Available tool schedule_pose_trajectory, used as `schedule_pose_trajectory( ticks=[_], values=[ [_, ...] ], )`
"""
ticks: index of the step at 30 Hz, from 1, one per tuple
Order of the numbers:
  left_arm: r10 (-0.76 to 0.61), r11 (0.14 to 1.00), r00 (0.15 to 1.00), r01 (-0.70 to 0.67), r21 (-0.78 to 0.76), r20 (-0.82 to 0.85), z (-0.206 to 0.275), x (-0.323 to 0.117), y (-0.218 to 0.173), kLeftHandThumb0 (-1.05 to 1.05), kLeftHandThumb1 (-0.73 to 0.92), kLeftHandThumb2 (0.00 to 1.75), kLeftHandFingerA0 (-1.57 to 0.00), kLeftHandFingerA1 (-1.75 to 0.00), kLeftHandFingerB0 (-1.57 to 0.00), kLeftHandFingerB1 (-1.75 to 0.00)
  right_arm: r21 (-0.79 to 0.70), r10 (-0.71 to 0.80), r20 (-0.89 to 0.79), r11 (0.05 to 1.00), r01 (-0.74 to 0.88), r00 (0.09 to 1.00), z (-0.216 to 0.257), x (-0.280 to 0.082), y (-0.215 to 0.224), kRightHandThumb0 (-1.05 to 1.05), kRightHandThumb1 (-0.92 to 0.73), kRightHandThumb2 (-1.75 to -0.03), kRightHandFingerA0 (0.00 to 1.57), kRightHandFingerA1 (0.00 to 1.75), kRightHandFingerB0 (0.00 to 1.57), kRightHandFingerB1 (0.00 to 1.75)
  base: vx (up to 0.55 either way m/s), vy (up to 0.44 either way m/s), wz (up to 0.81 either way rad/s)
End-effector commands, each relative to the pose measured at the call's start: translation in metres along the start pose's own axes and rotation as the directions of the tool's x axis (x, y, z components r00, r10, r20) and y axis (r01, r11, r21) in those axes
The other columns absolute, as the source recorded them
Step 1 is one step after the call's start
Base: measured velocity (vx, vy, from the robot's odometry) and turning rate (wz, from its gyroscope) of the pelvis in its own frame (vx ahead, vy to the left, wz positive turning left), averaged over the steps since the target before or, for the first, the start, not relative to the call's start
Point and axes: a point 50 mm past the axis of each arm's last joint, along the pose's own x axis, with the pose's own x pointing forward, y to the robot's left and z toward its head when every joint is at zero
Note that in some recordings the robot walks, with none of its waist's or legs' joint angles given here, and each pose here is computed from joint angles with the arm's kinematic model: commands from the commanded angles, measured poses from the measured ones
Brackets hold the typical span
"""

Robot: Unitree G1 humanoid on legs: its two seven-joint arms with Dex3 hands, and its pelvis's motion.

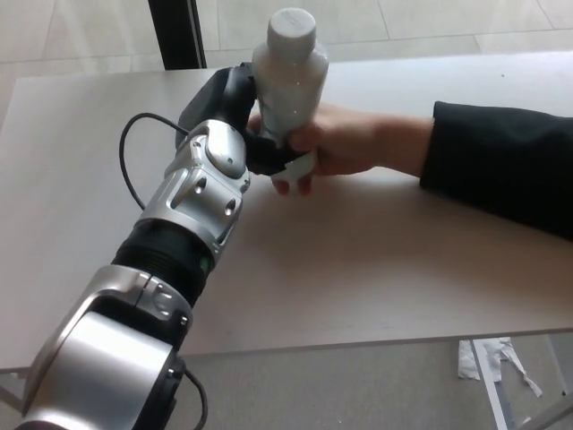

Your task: Pick up a bottle and hand it

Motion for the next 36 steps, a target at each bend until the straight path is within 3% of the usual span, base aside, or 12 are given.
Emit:
schedule_pose_trajectory(
  ticks=[1,4,5,7,9,14,20,21,23,30,34,36],
  values=[
    [-0.187,0.974,0.981,0.193,0.122,-0.058,0.018,-0.003,0.032,-0.75,0.58,0.58,-0.12,-0.58,0.0,0.0,0.008,-0.011,0.035,1.0,0.011,0.999,0.007,0.0,-0.004,-0.66,-0.53,-0.56,0.9,1.09,0.4,0.47,0.0,0.0,0.0],
    [-0.258,0.963,0.966,0.257,0.086,0.011,0.024,-0.012,0.047,-0.94,0.54,0.91,0.0,-0.23,0.0,0.0,0.019,-0.024,0.031,1.0,0.023,0.999,0.007,-0.001,-0.008,-0.69,-0.4,-0.83,0.98,1.15,0.38,0.58,0.0,0.0,0.0],
    [-0.27,0.96,0.963,0.267,0.08,0.021,0.025,-0.018,0.055,-0.81,0.57,0.58,0.0,-0.12,0.0,0.0,0.023,-0.019,0.033,1.0,0.018,0.999,0.006,-0.001,-0.009,-0.67,-0.4,-0.83,0.96,1.09,0.37,0.57,0.0,0.0,0.0],
    [-0.299,0.951,0.954,0.293,0.101,0.04,0.024,-0.03,0.07,-0.86,0.47,0.82,0.0,-0.18,0.0,0.0,0.013,-0.026,0.029,1.0,0.026,0.999,0.006,-0.001,-0.01,-0.69,-0.52,-0.56,0.95,1.07,0.41,0.51,0.0,0.0,0.0],
    [-0.335,0.937,0.942,0.329,0.12,0.03,0.016,-0.044,0.091,-0.73,0.57,0.58,0.0,0.0,0.0,0.0,0.004,-0.03,0.023,1.0,0.03,0.999,0.005,-0.001,-0.012,-0.67,-0.41,-0.83,0.95,1.1,0.35,0.57,0.0,0.0,0.0],
    [-0.357,0.929,0.934,0.354,0.107,0.016,-0.008,-0.071,0.129,-0.71,0.55,0.57,0.0,0.0,0.0,0.0,0.015,-0.028,0.015,1.0,0.028,0.999,0.001,-0.004,-0.017,-0.67,-0.53,-0.58,0.88,1.31,0.36,0.5,0.0,0.0,0.0],
    [-0.303,0.952,0.953,0.303,0.047,0.001,-0.046,-0.122,0.201,-0.79,0.43,0.78,-0.04,-0.16,0.0,0.0,0.008,-0.047,0.003,0.999,0.047,0.999,-0.006,-0.008,-0.021,-0.74,-0.44,-0.83,0.92,1.19,0.31,0.54,0.0,0.0,0.0],
    [-0.293,0.955,0.956,0.292,0.054,-0.007,-0.047,-0.126,0.205,-0.8,0.45,0.8,-0.12,-0.51,0.0,0.0,0.004,-0.049,0.003,0.999,0.049,0.999,-0.007,-0.008,-0.022,-0.69,-0.42,-0.83,0.91,1.16,0.3,0.54,0.0,0.0,0.0],
    [-0.213,0.977,0.977,0.213,0.024,-0.017,-0.058,-0.147,0.232,-0.82,0.45,0.81,0.0,-0.16,0.0,0.0,0.024,-0.058,0.0,0.998,0.058,0.998,-0.009,-0.009,-0.024,-0.73,-0.44,-0.82,0.92,1.2,0.32,0.54,0.0,0.0,0.0],
    [0.109,0.993,0.976,-0.116,-0.026,-0.191,-0.1,-0.211,0.288,-0.77,0.6,0.59,0.0,-0.45,0.0,-0.21,0.021,-0.05,-0.007,0.999,0.05,0.999,-0.013,-0.01,-0.027,-0.67,-0.54,-0.57,0.82,1.2,0.36,0.47,0.0,0.0,0.0],
    [0.357,0.911,0.842,-0.41,-0.05,-0.405,-0.172,-0.265,0.316,-0.93,0.5,0.88,-0.06,-0.77,0.0,-0.19,0.022,-0.062,-0.019,0.998,0.062,0.998,-0.015,-0.01,-0.029,-0.74,-0.45,-0.83,0.93,1.19,0.31,0.54,0.0,0.0,0.0],
    [0.419,0.875,0.754,-0.484,0.002,-0.506,-0.21,-0.285,0.317,-0.9,0.54,0.62,0.0,-0.97,0.0,-0.11,0.033,-0.058,-0.024,0.998,0.059,0.998,-0.015,-0.011,-0.029,-0.65,-0.54,-0.57,0.85,1.19,0.34,0.46,0.0,0.0,0.0]
  ],
)
